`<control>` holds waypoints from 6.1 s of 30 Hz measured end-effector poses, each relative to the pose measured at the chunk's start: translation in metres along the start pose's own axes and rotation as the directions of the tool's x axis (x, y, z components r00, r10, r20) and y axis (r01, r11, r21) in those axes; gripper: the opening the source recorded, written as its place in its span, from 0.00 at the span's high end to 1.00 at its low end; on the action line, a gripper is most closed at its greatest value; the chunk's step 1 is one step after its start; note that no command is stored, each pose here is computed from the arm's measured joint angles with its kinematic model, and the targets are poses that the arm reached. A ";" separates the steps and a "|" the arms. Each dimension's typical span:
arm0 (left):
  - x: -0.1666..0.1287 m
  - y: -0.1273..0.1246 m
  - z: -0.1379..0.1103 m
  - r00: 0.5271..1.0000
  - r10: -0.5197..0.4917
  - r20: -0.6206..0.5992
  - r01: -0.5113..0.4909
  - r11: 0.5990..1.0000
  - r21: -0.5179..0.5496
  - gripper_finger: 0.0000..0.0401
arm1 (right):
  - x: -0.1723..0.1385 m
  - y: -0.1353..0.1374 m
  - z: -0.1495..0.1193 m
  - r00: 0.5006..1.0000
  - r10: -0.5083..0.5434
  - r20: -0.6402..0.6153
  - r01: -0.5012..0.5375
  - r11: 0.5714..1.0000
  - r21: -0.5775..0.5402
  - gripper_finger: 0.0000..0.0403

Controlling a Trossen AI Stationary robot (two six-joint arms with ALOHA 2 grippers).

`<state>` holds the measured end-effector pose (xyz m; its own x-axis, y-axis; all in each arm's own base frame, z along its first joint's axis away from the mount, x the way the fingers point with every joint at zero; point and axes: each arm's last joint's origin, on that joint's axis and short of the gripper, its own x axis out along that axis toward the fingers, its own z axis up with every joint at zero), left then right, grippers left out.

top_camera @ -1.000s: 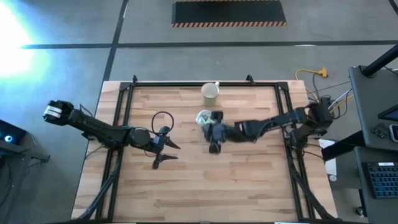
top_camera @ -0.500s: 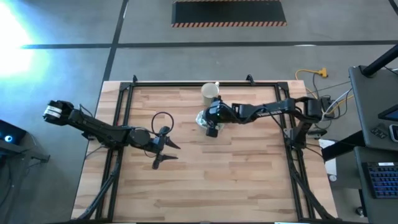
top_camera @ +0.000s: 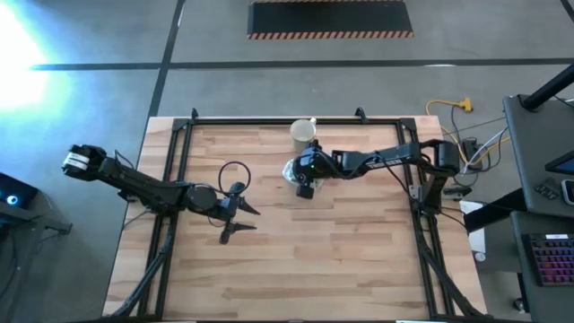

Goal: Pick and place items into bin
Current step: Put the green stevia packet into the transparent bin, then return to Home Position

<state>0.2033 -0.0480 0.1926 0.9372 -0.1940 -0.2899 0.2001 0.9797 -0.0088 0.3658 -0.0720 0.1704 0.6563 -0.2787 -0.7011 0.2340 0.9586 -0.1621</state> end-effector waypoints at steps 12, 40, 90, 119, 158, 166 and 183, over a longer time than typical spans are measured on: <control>0.000 0.000 0.000 1.000 0.000 0.000 0.000 1.000 -0.001 0.52 | 0.000 0.001 -0.004 0.999 0.010 -0.036 -0.010 1.000 0.016 0.76; -0.004 0.022 0.039 0.877 0.257 0.406 -0.343 0.926 0.155 0.52 | -0.141 0.034 0.033 0.946 0.147 0.288 -0.092 0.976 -0.195 0.66; -0.109 0.053 -0.038 0.827 0.319 0.464 -0.353 0.935 -0.013 0.52 | -0.189 0.014 -0.164 0.564 0.110 0.818 -0.193 0.981 0.001 0.68; -0.112 0.035 -0.037 0.844 0.162 0.512 -0.218 0.975 0.051 0.52 | -0.208 0.017 -0.170 0.446 0.169 0.879 -0.174 0.980 -0.100 0.68; -0.110 0.024 -0.034 0.846 0.026 0.532 -0.064 0.997 0.054 0.52 | -0.234 0.027 -0.186 0.302 0.315 0.900 -0.231 0.940 -0.252 0.68; -0.107 0.024 -0.038 0.868 0.027 0.496 -0.057 0.997 0.047 0.52 | -0.225 0.030 -0.191 0.404 0.353 0.844 -0.326 0.917 -0.227 0.68; -0.105 0.025 -0.038 0.876 0.028 0.482 -0.062 0.997 0.056 0.52 | -0.203 0.017 -0.197 0.600 0.228 0.767 -0.243 0.965 -0.097 0.68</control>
<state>0.0990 -0.0016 0.1862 0.9641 -0.1666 0.2067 0.1569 0.9856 0.0625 0.0958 0.0119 0.1733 0.9972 0.0073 0.0746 -0.0033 0.9986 -0.0537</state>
